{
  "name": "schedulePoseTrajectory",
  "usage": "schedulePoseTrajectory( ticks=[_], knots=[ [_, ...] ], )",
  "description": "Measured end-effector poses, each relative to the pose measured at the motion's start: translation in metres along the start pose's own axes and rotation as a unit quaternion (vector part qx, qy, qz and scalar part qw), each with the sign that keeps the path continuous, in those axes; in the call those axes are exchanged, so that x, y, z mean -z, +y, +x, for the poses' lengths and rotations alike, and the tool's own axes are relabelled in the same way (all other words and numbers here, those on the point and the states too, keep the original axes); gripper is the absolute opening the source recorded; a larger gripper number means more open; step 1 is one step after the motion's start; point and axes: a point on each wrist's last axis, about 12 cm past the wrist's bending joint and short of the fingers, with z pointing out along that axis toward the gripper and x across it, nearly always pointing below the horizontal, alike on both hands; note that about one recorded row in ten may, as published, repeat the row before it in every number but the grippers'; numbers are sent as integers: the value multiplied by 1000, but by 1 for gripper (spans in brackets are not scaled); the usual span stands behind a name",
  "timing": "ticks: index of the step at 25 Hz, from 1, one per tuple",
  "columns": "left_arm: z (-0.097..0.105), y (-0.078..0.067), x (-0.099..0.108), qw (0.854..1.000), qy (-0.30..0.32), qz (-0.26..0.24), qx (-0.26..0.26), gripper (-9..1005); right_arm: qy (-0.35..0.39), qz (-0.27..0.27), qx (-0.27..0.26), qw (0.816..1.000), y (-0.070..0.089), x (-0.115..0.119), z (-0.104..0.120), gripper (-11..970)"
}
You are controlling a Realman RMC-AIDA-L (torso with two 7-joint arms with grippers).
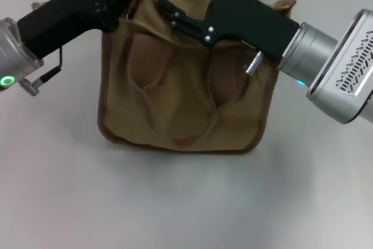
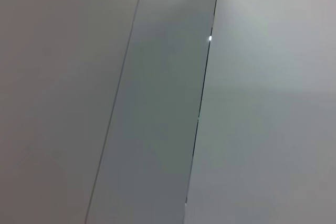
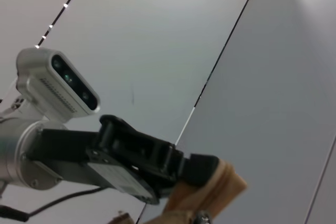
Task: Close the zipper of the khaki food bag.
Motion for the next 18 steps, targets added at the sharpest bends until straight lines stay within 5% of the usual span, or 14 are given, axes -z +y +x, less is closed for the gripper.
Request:
schedulePoseTrajectory(
  ticks=[18],
  knots=[
    [3,1,-11,1000,5,-4,3,31,12,-1,-1,1000,-1,-9,1,684]
  ],
)
